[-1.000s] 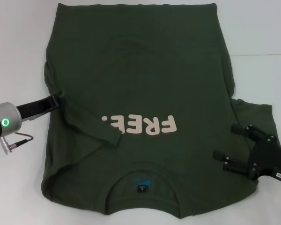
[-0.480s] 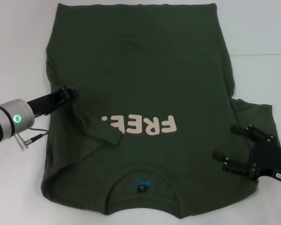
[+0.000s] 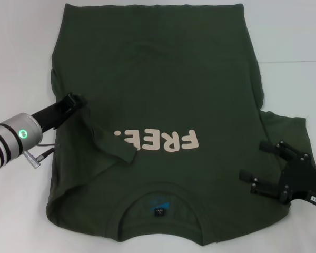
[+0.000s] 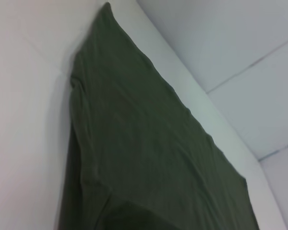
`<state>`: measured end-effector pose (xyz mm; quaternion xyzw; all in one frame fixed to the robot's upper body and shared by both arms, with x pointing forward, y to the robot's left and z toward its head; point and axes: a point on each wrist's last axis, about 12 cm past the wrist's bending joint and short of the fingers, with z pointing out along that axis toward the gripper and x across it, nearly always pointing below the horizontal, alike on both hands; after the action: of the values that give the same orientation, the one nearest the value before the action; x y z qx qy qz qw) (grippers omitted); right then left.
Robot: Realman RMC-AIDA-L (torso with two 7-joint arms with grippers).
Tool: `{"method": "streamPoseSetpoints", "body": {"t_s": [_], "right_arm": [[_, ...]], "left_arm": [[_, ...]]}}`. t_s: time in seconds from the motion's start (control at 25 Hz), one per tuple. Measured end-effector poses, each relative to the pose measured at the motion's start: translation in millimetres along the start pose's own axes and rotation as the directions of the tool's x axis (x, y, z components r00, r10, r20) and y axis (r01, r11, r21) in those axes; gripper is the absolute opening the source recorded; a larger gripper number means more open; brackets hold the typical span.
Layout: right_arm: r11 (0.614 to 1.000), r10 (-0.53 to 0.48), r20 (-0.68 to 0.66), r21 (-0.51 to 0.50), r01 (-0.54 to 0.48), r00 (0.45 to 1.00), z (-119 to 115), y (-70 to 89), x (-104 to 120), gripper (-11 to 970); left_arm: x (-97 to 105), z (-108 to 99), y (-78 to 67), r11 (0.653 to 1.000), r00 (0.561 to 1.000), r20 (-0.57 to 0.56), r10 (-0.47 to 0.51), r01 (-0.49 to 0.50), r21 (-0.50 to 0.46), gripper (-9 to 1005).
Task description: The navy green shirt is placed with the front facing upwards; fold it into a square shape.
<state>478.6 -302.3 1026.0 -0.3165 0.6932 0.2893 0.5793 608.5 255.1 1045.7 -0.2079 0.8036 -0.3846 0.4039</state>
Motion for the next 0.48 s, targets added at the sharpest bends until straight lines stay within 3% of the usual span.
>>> {"method": "streamPoseSetpoints", "body": {"t_s": [0.48], "right_arm": [[1.0,-0.003,-0.003,0.002,0.003,1.0,0,-1.3,0,941]], "left_arm": [[11,3,0.7,0.99,0.99,0.041,-0.137,0.136,0.029,46]]}}
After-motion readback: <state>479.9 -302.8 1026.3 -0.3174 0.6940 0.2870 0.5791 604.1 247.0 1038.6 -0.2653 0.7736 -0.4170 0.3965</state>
